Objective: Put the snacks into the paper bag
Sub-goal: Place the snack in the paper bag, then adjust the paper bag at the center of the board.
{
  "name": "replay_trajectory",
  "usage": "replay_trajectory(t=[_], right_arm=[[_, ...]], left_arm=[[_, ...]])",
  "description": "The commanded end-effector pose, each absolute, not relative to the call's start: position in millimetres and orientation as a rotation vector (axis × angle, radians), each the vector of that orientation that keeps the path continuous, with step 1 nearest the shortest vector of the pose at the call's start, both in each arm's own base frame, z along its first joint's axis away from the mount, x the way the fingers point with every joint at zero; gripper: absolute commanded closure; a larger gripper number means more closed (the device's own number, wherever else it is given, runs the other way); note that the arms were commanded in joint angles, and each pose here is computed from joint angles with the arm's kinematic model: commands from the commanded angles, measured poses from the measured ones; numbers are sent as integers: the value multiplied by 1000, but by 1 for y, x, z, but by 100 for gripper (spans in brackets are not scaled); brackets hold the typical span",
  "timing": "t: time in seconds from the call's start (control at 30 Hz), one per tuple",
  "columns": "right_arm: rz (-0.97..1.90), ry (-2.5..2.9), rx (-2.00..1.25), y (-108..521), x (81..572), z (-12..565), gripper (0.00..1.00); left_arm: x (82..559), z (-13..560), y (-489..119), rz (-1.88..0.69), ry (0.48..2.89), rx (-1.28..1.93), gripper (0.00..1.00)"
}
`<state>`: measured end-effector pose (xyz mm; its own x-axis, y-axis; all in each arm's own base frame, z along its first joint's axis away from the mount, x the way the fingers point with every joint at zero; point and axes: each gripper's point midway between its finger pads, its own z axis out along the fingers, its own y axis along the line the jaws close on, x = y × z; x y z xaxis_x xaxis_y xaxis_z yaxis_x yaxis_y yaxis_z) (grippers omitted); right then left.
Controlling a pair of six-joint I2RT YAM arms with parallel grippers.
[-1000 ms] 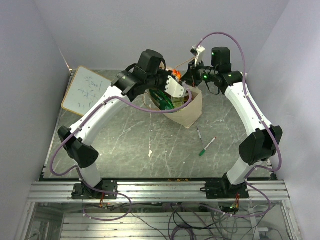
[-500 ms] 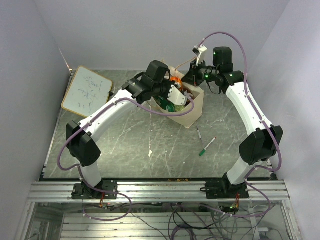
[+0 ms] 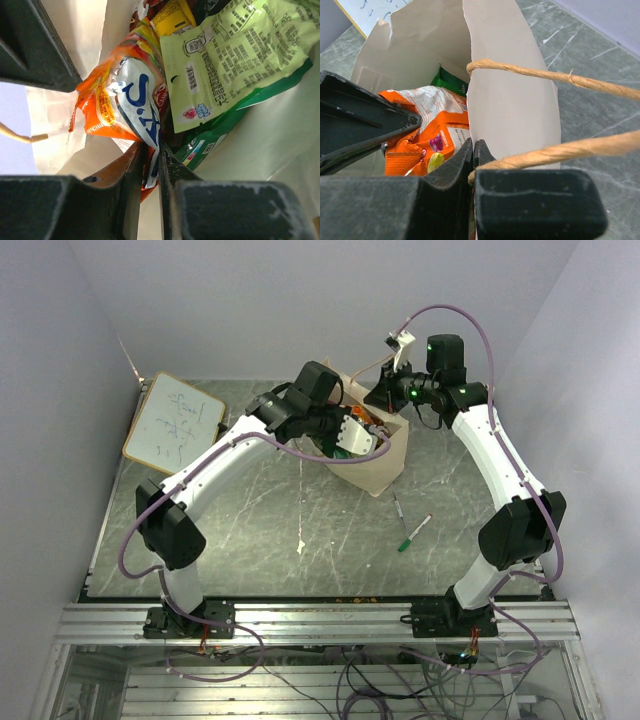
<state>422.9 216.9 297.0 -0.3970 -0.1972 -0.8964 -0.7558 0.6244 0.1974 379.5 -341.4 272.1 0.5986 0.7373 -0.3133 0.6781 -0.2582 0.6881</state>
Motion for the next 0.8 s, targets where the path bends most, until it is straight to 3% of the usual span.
replay_trajectory(t=[0.0,0.07,0.3,0.43,0.63,0.77], right_arm=[[789,1857,-766,221,414,317,100],[790,1856,-767,222,414,318,100],[792,1840,-769,222,412,325,100],[785,1836,-766,221,413,328,100],[781,1827,-764,220,412,332,100],[776,1830,-749,217,414,332,100]], left_arm=[[364,240,-346,-68,1235,2084,72],[363,245,-349,-88,1250,2075,69],[352,309,-356,-148,1160,1903,41],[345,346,-358,-207,1117,1766,32],[347,363,-366,-383,1252,1519,32],[356,347,-373,-442,1355,1403,42]])
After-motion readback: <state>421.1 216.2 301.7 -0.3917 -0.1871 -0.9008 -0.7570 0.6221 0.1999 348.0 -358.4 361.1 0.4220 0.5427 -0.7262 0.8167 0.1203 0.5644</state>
